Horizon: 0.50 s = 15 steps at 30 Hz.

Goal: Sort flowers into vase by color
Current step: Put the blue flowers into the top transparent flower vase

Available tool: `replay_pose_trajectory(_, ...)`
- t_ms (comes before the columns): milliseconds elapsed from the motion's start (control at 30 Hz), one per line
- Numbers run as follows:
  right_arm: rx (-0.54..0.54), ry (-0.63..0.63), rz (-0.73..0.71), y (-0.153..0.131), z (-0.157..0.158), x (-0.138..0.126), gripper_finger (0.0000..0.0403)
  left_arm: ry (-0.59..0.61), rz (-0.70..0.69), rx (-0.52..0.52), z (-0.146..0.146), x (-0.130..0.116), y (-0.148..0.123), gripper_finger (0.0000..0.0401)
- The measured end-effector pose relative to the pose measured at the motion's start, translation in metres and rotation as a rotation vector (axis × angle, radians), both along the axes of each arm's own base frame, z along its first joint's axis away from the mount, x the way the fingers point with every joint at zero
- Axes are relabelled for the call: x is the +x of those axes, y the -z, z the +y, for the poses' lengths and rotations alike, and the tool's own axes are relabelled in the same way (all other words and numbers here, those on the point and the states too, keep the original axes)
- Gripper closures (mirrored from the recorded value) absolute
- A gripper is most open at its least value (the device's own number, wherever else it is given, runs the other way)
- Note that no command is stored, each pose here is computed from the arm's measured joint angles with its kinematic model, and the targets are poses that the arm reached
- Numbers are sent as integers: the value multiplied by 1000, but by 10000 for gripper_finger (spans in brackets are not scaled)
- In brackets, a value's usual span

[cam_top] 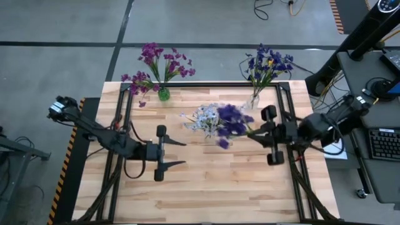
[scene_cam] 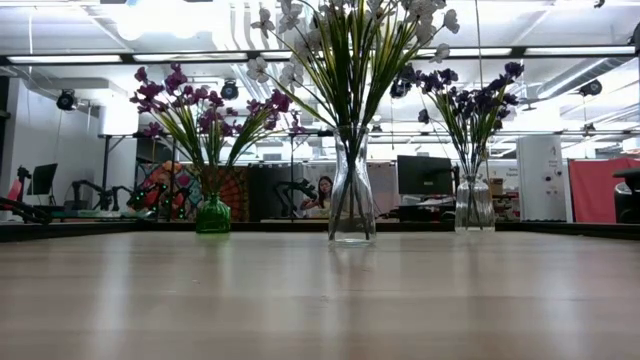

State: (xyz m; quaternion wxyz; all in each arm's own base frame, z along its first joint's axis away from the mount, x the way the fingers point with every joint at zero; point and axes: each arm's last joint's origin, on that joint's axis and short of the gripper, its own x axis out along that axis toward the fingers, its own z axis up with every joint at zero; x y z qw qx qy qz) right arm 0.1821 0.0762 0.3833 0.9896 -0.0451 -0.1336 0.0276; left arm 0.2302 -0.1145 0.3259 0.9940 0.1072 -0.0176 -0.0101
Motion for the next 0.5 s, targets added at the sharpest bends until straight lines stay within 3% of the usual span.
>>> replay_pose_trajectory(500, -44, -8, -261, 16, 45, 49, 382, -10, -139, 60, -14, 25, 9, 150)
